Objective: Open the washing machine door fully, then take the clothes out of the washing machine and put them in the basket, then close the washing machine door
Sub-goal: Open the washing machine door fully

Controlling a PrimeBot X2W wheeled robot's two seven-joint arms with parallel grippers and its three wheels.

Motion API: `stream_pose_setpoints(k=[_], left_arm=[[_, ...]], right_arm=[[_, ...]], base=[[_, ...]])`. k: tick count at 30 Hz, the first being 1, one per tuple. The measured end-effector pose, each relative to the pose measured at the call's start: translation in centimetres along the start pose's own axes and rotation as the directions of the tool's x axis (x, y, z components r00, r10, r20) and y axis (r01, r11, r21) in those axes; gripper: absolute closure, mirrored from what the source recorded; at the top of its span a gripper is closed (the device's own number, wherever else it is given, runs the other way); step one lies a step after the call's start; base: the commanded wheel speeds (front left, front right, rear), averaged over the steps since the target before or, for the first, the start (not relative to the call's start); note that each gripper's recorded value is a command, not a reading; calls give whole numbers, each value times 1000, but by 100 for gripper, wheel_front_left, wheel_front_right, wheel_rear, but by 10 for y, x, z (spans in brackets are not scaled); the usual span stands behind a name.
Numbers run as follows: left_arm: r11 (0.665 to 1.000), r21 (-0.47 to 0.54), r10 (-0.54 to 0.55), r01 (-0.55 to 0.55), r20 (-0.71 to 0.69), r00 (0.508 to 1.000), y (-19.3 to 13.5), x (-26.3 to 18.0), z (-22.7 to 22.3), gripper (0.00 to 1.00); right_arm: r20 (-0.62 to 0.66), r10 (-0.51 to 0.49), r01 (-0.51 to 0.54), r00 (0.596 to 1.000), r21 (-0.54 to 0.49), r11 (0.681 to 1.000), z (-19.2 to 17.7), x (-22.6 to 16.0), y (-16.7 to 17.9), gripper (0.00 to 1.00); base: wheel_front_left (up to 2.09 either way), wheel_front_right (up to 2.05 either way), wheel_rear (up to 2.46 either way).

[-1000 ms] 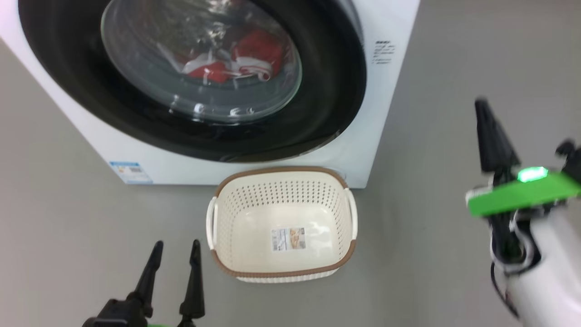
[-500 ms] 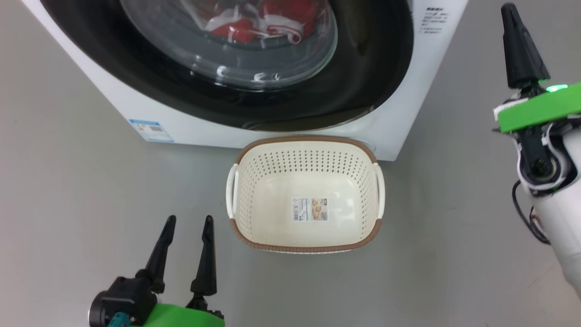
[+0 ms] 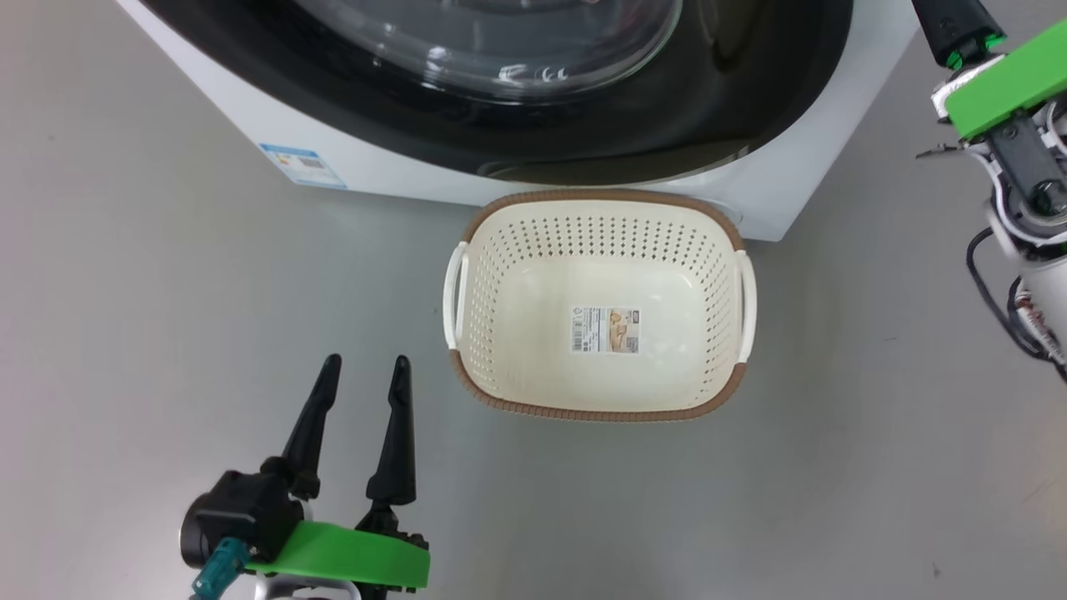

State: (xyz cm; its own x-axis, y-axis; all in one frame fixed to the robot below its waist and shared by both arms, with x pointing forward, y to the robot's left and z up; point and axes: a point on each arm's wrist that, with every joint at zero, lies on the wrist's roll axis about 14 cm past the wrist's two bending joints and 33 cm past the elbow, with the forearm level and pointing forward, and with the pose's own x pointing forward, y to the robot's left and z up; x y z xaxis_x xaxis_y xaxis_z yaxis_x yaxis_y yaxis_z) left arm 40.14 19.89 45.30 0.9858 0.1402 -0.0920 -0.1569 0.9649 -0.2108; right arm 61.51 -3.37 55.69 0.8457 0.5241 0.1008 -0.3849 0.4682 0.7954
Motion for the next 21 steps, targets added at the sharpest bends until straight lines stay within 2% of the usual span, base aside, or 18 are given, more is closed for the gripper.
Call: stream_pose_setpoints(k=[8, 10, 21], left_arm=[[999, 5, 36, -35, -23, 999, 10, 3, -8, 0], [999, 6, 38, -38, -23, 999, 10, 4, -8, 0], [999, -10, 43, -44, -30, 999, 11, 10, -11, 0]], right_arm=[[-139, 52, -35, 989, 120, 992, -16, 16, 1, 100], [-151, 64, -37, 986, 176, 984, -16, 17, 1, 100], [-303, 118, -26, 946, 289, 957, -33, 20, -2, 100]], base=[[0, 0, 0], [0, 0, 0], [0, 0, 0]])
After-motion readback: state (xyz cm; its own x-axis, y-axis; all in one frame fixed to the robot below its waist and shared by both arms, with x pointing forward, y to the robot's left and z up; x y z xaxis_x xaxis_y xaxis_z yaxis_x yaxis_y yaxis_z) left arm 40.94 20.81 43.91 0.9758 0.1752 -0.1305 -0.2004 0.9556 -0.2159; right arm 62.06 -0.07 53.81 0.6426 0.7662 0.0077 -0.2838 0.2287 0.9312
